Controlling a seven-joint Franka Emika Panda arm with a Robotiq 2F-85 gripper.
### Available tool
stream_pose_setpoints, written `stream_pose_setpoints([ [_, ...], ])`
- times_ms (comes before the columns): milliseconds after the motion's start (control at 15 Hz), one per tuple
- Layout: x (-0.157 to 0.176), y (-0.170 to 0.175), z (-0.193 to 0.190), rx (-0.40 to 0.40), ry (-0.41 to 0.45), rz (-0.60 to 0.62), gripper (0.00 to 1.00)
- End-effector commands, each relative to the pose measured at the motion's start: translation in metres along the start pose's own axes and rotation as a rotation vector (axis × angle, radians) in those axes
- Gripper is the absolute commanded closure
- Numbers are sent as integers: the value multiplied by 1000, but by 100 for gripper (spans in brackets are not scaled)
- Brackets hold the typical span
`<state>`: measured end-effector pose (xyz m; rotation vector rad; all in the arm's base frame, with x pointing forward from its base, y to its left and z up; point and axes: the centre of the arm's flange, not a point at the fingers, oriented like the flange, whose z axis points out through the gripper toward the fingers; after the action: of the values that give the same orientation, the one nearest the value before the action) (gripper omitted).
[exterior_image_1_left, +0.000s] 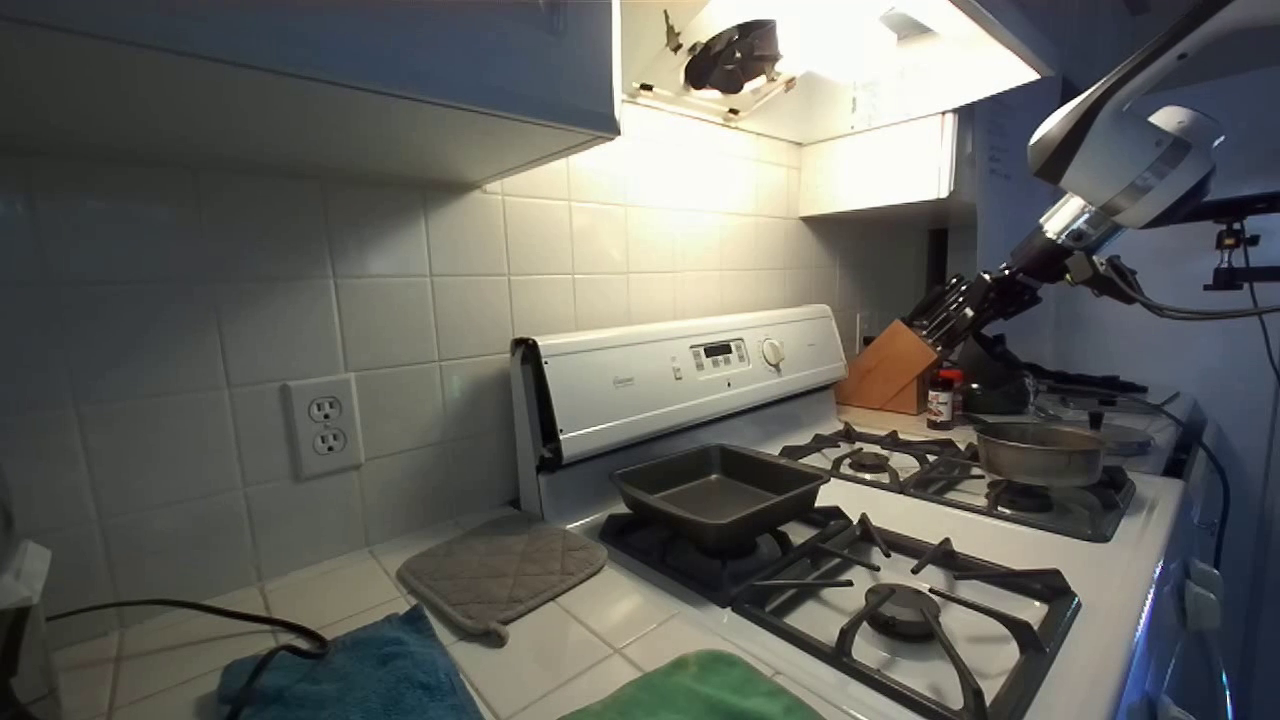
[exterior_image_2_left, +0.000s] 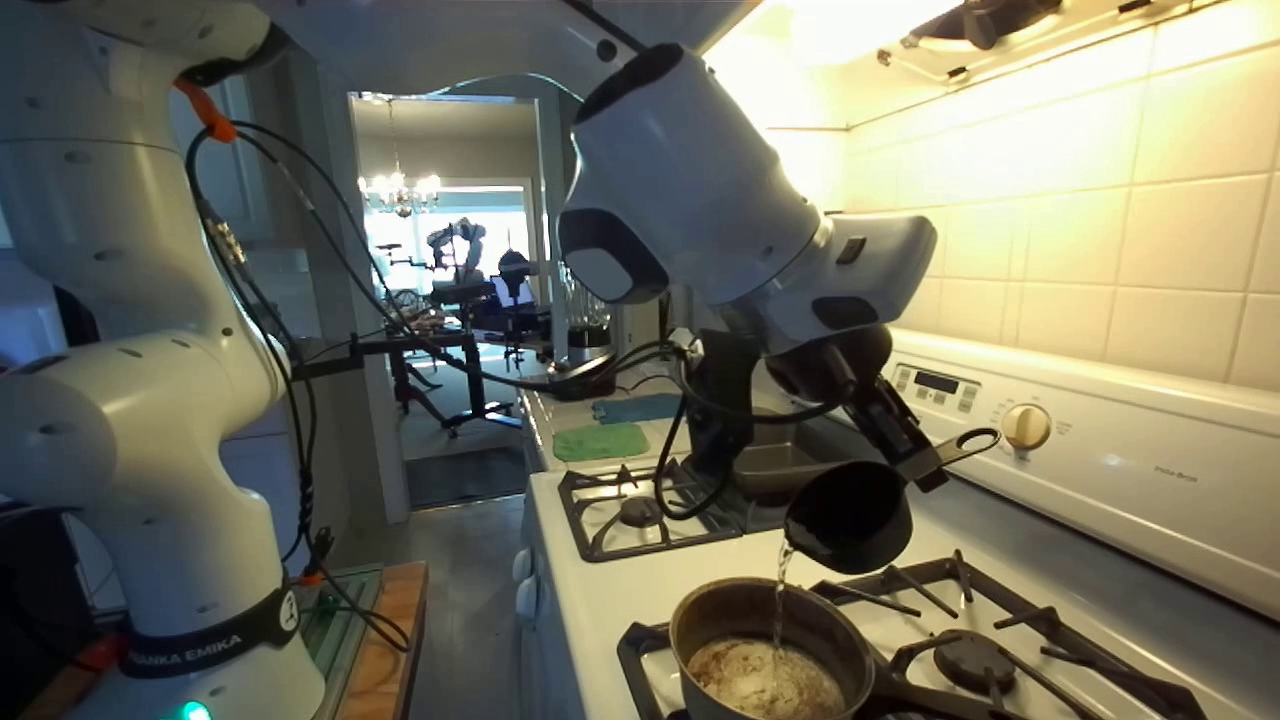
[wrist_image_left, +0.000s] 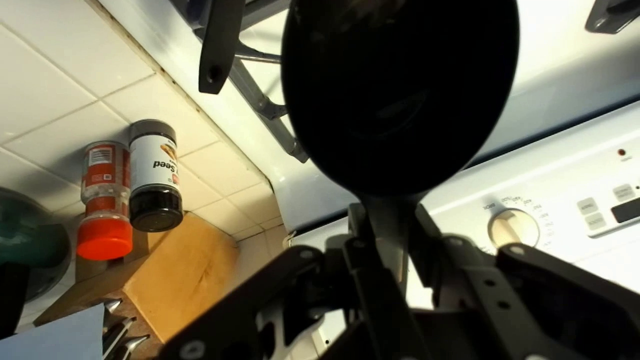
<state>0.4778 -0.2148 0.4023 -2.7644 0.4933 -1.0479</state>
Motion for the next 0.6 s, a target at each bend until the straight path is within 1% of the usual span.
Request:
stream_pose_setpoints([
  [0, -6, -1, -9, 36, 40, -18, 94],
  [533, -6, 0, -16, 74, 69, -39, 94],
])
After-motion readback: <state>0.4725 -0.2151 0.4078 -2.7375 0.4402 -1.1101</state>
